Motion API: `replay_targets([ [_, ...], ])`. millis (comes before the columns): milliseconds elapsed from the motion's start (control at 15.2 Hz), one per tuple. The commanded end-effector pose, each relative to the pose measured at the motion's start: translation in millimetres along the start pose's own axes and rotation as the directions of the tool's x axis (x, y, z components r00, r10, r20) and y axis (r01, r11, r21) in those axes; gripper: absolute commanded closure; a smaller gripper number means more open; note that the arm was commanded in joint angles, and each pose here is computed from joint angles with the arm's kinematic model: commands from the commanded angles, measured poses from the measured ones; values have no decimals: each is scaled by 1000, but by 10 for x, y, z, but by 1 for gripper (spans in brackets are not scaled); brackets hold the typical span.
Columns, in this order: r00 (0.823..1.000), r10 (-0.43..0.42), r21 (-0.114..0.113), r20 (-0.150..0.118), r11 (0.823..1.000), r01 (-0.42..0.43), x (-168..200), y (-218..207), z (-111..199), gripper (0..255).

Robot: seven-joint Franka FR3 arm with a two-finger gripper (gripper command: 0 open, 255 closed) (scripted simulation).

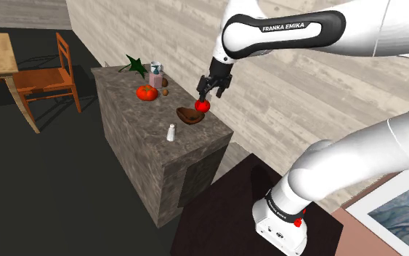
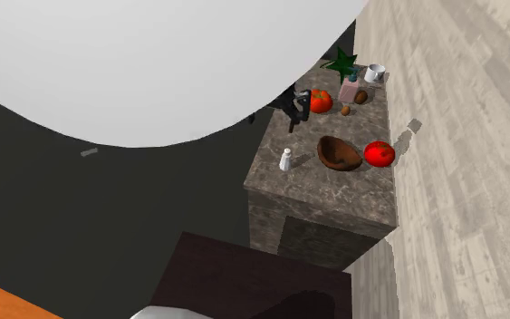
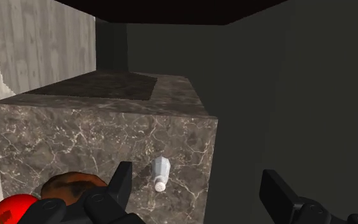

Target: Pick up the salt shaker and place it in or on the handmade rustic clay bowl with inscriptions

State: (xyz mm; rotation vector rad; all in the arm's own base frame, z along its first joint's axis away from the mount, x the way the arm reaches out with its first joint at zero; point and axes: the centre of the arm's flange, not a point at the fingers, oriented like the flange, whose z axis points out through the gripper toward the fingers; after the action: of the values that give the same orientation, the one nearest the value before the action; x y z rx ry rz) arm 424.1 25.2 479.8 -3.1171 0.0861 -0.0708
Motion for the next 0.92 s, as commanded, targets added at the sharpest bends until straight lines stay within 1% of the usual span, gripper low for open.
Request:
replay_targets([
  [0, 1000, 1, -2, 0, 1000, -1, 157, 14, 201, 0],
  [858, 1000, 11, -17, 18, 1000, -11, 1202, 130, 1576, 0],
])
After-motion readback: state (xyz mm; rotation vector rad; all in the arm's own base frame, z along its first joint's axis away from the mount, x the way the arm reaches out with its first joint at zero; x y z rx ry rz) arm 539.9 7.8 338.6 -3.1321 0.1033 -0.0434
